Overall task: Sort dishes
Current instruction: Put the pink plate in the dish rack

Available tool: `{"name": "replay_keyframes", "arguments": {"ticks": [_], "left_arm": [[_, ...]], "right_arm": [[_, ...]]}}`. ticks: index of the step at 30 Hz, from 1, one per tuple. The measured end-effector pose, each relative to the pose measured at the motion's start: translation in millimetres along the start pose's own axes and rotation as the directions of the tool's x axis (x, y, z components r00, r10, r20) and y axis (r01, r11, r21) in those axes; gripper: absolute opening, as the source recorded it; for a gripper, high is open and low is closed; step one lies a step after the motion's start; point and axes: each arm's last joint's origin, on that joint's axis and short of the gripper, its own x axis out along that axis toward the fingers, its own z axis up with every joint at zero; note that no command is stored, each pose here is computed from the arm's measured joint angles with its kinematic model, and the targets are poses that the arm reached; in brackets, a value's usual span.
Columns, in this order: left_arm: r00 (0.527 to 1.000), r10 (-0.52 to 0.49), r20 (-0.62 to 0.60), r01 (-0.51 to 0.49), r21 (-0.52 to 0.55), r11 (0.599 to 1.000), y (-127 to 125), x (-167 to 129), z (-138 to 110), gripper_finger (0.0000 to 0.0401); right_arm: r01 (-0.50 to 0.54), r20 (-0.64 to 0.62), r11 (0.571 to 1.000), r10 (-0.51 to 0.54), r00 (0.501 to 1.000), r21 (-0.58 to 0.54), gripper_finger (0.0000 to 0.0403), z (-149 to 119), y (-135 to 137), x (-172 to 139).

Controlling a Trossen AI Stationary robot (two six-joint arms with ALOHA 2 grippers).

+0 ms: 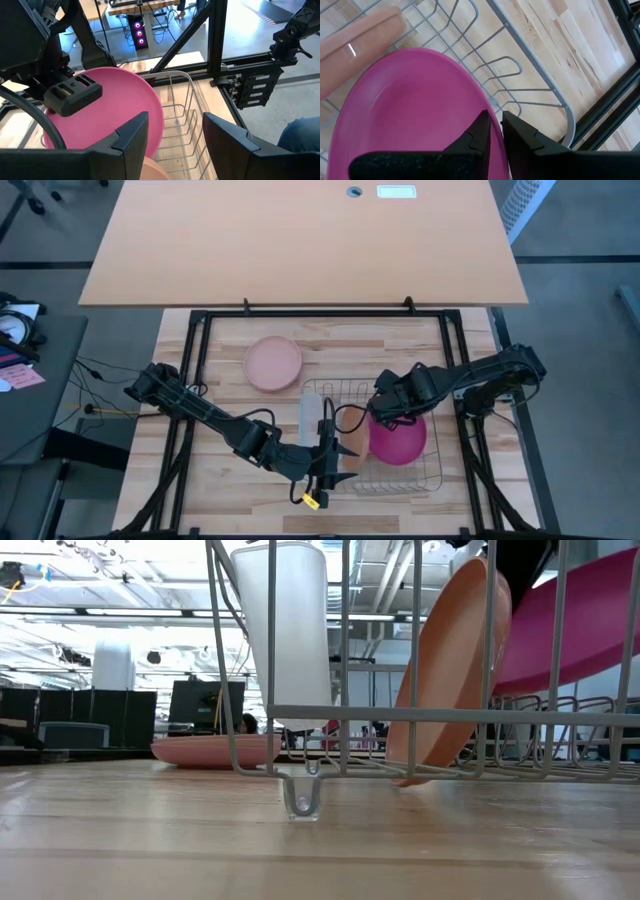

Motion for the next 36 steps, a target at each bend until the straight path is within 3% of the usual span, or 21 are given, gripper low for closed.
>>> {"name": "replay_keyframes", "arguments": {"ticks": [5, 10, 26, 36], "left_arm": [[1.0, 0.0, 0.0, 0.0, 0.0, 1.0, 0.1, -0.1, 0.1, 0.0182], [1.0, 0.0, 0.0, 0.0, 0.003, 1.0, 0.1, -0.1, 0.0, 0.0182], [1.0, 0.006, -0.02, -0.006, 0.011, 1.0, 2.5, 0.9, -2.0, 0.0182], [0.992, 0.107, -0.065, -0.108, -0.012, 0.994, 7.7, 1.5, -6.8, 0.0182]], "right_arm": [[0.005, -0.025, 1.0, -0.004, 1.0, 0.006, 0.0046, -3.3, -0.1, -0.8], [-0.006, -0.02, 1.0, 0.005, 1.0, -0.007, 0.0009, -7.2, 3.1, -3.0], [-0.024, -0.041, 1.0, 0.024, 0.999, -0.011, 0.0001, -4.8, -1.6, -4.4], [-0.102, 0.018, 0.994, 0.103, 0.995, -0.033, 0.0, 7.3, -7.7, -27.2]]}}
